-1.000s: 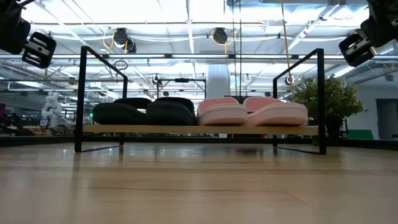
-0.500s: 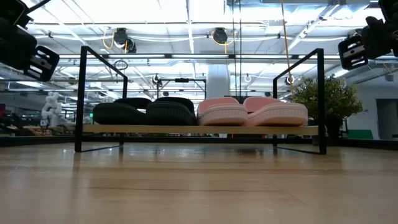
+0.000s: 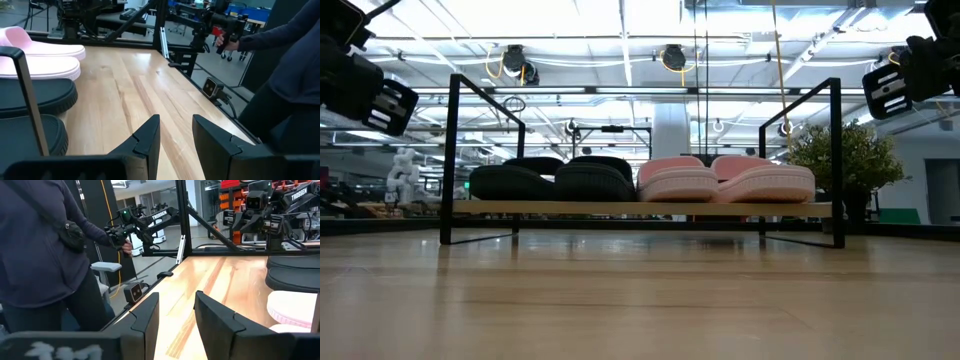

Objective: Pick and place slides into the shelf
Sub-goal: Return to Home Position

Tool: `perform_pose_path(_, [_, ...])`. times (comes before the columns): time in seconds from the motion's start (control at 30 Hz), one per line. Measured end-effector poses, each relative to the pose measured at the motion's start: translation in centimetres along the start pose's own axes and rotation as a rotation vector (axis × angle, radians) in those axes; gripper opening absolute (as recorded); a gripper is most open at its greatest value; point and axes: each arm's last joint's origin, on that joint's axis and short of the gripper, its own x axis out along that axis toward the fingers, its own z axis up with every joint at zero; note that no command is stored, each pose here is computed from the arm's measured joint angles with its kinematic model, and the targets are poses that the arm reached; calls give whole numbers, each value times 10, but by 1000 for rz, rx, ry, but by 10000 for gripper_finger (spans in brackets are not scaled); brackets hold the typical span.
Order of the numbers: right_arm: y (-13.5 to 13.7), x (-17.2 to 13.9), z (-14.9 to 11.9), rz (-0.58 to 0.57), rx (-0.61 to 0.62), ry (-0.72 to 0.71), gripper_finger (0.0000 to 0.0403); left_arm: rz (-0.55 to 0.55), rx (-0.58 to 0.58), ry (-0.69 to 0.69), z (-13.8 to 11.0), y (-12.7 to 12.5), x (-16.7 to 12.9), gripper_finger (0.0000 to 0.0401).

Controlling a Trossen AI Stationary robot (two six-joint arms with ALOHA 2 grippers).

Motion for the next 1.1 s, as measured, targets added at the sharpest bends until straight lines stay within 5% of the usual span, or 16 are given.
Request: perform_pose_path(1.1, [0, 0, 0, 1, -3, -3, 116, -4, -9, -30, 2, -1, 0, 113])
